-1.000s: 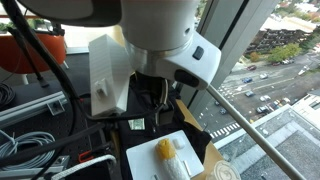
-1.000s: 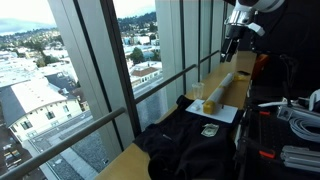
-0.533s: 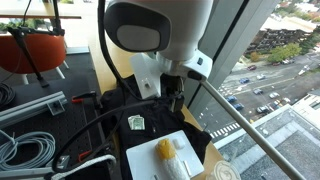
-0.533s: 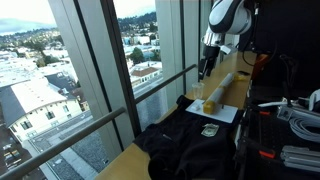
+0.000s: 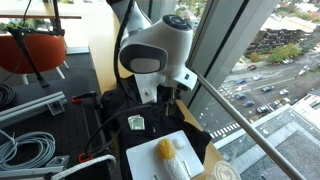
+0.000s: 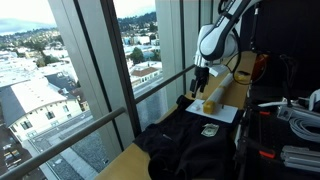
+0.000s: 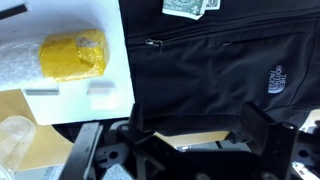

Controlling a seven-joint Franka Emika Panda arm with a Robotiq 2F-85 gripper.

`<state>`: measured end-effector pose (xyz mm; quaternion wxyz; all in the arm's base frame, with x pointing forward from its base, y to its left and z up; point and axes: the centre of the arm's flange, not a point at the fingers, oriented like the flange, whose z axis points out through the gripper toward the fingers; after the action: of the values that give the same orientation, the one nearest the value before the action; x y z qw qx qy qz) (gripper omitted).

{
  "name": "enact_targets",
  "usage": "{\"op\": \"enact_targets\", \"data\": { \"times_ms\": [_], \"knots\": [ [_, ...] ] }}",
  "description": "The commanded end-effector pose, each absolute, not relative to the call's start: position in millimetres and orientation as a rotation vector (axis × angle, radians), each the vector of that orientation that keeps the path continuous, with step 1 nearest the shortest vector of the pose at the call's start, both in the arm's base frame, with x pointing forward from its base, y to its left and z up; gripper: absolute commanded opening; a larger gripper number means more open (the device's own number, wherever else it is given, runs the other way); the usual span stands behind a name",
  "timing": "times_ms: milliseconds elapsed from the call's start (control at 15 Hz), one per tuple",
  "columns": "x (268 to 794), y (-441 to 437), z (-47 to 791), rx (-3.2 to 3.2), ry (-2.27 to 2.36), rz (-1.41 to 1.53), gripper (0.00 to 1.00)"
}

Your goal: Close the zip of the jersey

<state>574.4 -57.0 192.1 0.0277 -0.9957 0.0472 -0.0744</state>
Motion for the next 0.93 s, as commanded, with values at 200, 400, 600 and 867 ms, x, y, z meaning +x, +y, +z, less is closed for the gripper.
{"op": "enact_targets", "data": {
  "times_ms": [200,400,600,867],
  "knots": [
    [578,-65,149,-3.071,0.196,-0.193,1.00],
    [582,-69,132,-3.059,0.204,-0.158,1.00],
    [581,-67,116,-3.060,0.204,-0.131,1.00],
    [583,-70,92,-3.059,0.210,-0.094,1.00]
  ]
}}
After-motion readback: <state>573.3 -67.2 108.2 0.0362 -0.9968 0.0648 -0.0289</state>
